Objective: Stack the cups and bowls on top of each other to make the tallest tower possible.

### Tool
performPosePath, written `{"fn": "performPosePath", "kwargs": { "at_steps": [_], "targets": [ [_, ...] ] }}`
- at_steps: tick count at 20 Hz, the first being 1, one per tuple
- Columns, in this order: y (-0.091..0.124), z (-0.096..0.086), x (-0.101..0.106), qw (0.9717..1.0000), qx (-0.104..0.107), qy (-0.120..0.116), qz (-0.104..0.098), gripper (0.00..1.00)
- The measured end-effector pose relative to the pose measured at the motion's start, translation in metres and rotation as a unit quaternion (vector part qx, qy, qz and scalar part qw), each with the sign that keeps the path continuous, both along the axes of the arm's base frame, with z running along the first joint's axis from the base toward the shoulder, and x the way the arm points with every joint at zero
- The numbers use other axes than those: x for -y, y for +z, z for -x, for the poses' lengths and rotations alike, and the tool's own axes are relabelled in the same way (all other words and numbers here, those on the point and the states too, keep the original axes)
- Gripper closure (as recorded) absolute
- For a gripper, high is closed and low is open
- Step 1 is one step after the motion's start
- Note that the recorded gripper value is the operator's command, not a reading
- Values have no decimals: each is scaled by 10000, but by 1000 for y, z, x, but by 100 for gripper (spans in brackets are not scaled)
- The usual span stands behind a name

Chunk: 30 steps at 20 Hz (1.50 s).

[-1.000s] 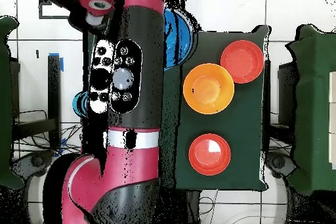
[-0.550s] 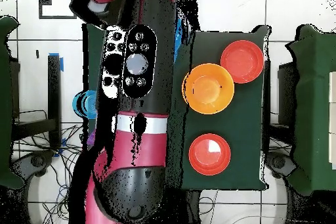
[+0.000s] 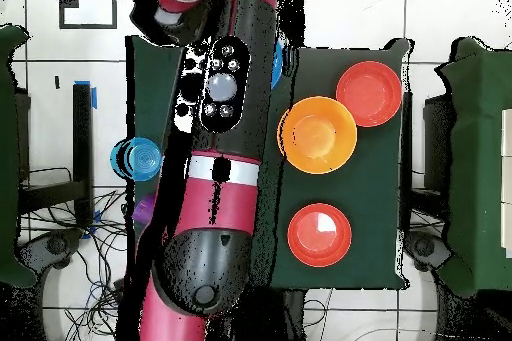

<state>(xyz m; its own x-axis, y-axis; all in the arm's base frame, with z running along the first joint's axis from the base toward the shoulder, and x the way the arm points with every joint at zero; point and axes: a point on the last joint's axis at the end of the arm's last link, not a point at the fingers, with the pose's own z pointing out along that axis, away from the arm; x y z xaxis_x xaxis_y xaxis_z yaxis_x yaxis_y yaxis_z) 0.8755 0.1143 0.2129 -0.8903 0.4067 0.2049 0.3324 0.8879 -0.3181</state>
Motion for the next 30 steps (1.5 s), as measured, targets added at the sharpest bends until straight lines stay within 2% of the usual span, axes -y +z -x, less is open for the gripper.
{"fn": "performPosePath", "kwargs": {
  "at_steps": [7,14,15,20,24,27,30],
  "targets": [
    [-36,10,-12,9999,12,-38,95,100],
    [-56,19,-37,9998,-166,41,115,100],
    [-57,21,-40,9996,-266,31,134,100],
    [-50,26,-40,9985,-492,-38,246,100],
    [-35,31,-42,9969,-719,-132,293,100],
    [-16,32,-33,9951,-840,-240,452,100],
    [-7,31,-24,9942,-882,-309,541,100]
  ]
}}
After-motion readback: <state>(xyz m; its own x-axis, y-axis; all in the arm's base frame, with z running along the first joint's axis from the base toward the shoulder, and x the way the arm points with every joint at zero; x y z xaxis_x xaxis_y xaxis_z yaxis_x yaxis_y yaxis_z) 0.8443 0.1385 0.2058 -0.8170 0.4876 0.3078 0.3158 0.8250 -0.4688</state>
